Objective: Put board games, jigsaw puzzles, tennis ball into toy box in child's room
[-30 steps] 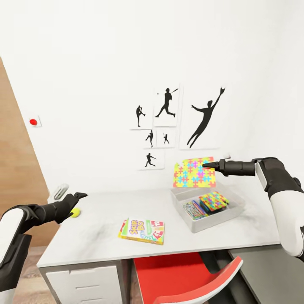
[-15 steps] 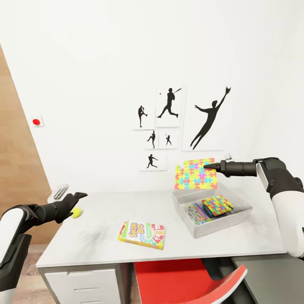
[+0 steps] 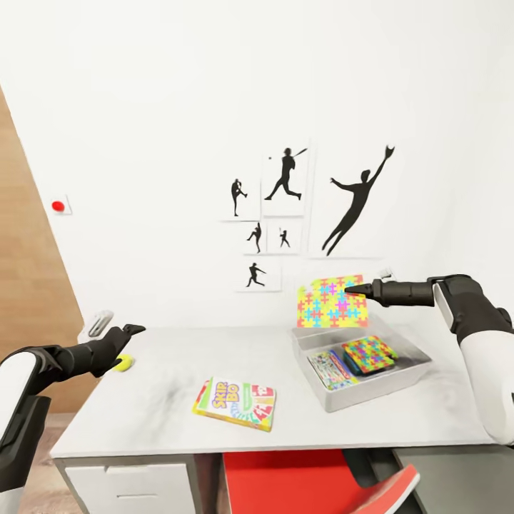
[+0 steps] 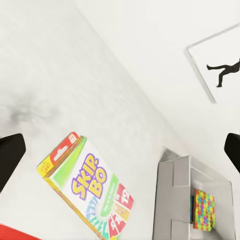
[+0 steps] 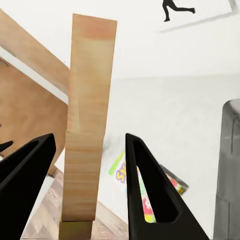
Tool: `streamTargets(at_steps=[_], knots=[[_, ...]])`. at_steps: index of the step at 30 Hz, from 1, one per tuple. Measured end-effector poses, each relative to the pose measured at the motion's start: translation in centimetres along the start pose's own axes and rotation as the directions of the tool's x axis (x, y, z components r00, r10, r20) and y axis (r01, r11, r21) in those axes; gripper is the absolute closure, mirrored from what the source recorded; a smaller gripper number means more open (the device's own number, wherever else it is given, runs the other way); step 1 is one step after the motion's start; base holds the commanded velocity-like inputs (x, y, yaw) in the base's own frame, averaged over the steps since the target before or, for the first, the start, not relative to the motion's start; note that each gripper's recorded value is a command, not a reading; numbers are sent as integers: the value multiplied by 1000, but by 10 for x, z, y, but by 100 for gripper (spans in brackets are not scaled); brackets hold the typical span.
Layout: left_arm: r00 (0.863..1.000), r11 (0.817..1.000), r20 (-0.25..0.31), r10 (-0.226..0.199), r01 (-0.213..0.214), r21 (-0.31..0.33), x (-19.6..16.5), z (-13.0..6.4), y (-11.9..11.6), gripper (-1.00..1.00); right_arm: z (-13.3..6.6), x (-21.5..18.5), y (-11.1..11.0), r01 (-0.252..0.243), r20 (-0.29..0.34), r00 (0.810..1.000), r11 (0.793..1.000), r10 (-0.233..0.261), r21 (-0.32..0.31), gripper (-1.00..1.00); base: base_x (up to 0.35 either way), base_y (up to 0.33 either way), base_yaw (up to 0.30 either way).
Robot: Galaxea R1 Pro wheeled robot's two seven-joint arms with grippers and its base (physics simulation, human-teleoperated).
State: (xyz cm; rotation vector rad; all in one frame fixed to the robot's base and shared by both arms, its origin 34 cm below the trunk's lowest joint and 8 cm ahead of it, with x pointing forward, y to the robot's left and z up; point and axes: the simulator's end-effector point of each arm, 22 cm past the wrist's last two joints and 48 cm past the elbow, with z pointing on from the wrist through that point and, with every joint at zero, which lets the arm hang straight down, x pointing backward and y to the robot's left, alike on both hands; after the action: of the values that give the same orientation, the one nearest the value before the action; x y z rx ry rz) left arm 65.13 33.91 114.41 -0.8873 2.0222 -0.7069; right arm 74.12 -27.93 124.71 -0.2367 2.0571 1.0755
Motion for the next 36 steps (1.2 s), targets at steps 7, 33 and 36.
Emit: streamTargets(at_steps=[7,33,36], knots=[[1000,1000,2,-6,6,1,-2,-1,1,-100,0,2,-2,1,-1,1000,1000,-1,1,100,5,-6,193],[999,1000,19,-30,30,-2,-10,-4,7,-100,2,14,-9,-8,-14,1000,1000,8,11,100,66,-59,19],[999,999,23,-32,32,0,-12,-5,8,-100,2,16,-10,-10,-17,1000,1000,10,12,100,188,-54,0]])
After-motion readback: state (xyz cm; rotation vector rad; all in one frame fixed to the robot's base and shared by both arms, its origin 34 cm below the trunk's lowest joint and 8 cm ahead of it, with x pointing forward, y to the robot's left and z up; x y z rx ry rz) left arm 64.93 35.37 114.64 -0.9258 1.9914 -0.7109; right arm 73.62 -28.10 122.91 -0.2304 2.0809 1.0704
